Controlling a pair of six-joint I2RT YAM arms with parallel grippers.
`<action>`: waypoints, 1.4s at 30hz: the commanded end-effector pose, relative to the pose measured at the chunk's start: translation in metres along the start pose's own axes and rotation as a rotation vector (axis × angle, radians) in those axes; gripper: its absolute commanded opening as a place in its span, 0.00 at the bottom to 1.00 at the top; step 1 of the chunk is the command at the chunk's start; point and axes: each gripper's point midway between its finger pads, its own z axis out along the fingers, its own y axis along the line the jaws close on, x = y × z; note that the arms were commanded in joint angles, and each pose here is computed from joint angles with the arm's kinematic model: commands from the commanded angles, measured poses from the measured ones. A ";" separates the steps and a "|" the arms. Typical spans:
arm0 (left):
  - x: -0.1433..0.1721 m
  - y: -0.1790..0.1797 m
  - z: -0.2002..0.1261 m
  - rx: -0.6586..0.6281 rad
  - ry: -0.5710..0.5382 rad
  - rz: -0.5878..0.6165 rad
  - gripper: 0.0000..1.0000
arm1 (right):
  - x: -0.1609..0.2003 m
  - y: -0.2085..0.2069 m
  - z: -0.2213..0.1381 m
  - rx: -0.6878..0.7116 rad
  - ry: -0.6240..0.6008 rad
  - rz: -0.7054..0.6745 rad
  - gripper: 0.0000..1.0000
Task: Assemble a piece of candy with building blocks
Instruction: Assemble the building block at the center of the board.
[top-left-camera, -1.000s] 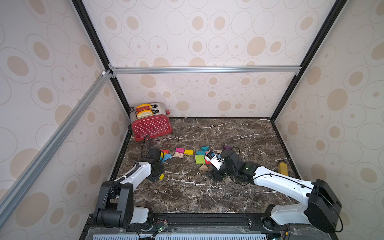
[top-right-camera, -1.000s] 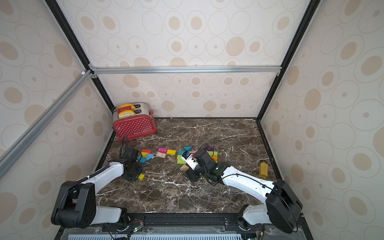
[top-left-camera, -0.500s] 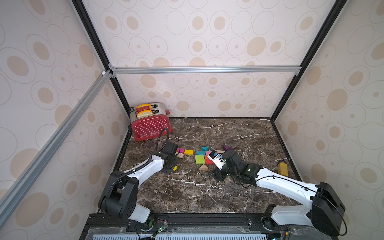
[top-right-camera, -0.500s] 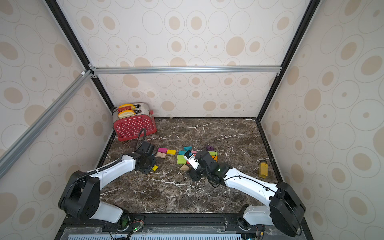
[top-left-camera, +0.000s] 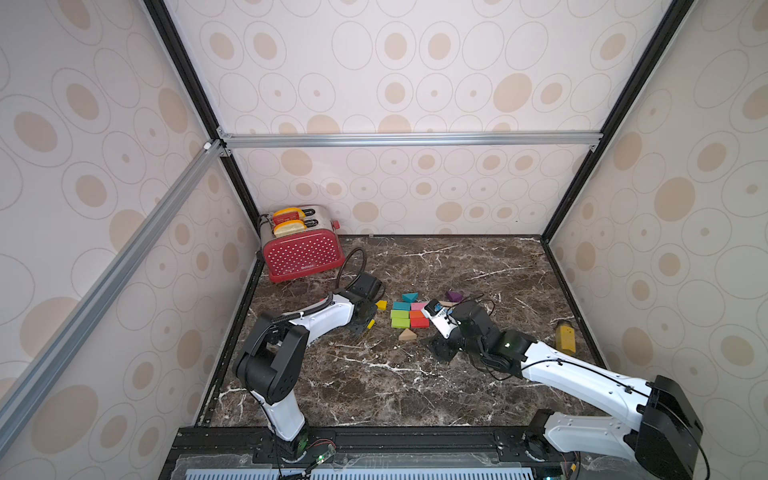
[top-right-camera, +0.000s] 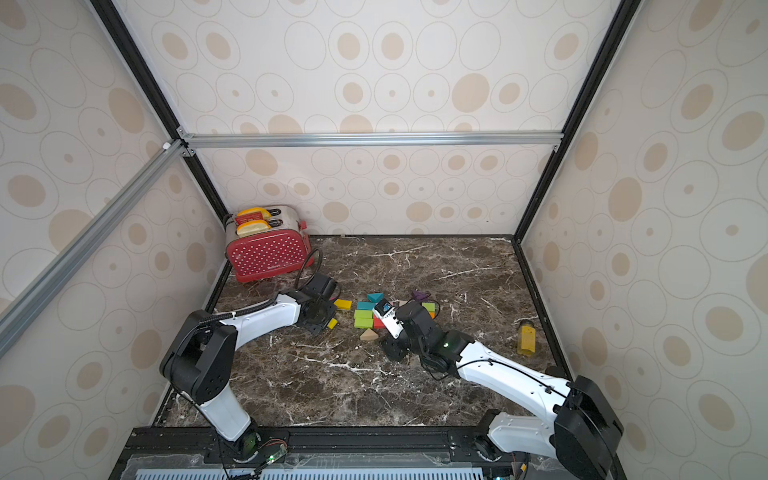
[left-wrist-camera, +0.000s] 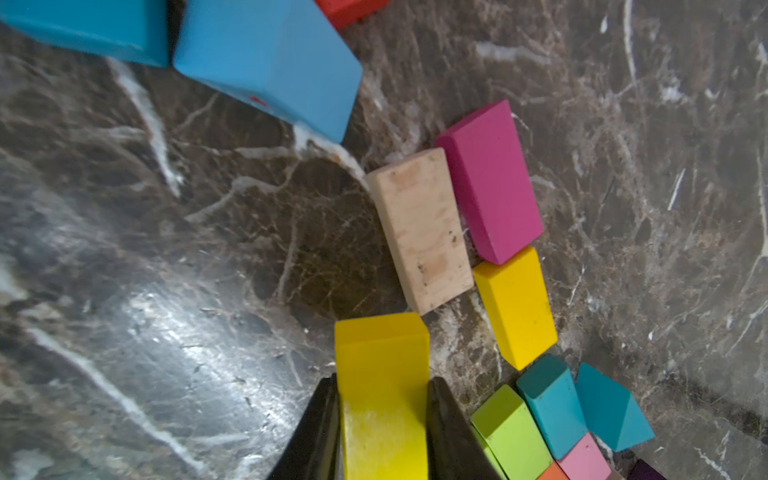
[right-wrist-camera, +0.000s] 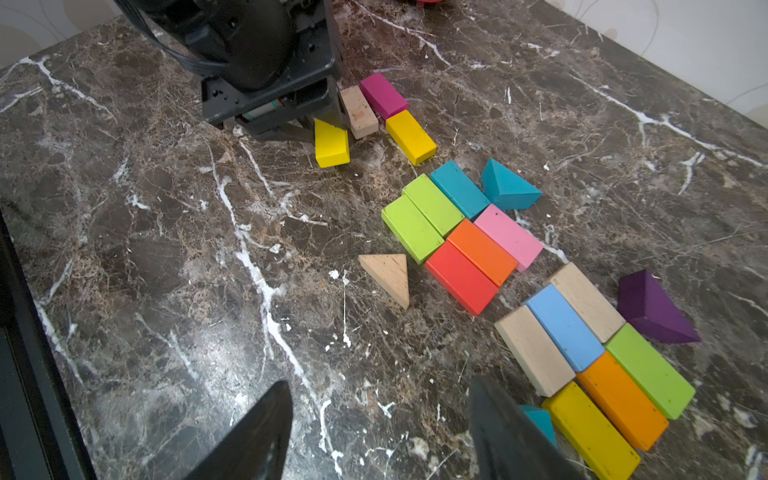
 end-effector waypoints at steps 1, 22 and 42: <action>-0.002 -0.013 0.000 0.010 -0.031 -0.022 0.30 | -0.003 -0.004 -0.006 0.023 -0.020 0.012 0.71; 0.008 -0.031 0.013 0.032 -0.050 -0.039 0.41 | -0.007 -0.005 -0.012 0.027 -0.051 0.012 0.71; -0.074 0.004 -0.100 0.118 -0.290 0.232 0.58 | -0.016 0.004 -0.029 -0.020 -0.119 -0.033 0.72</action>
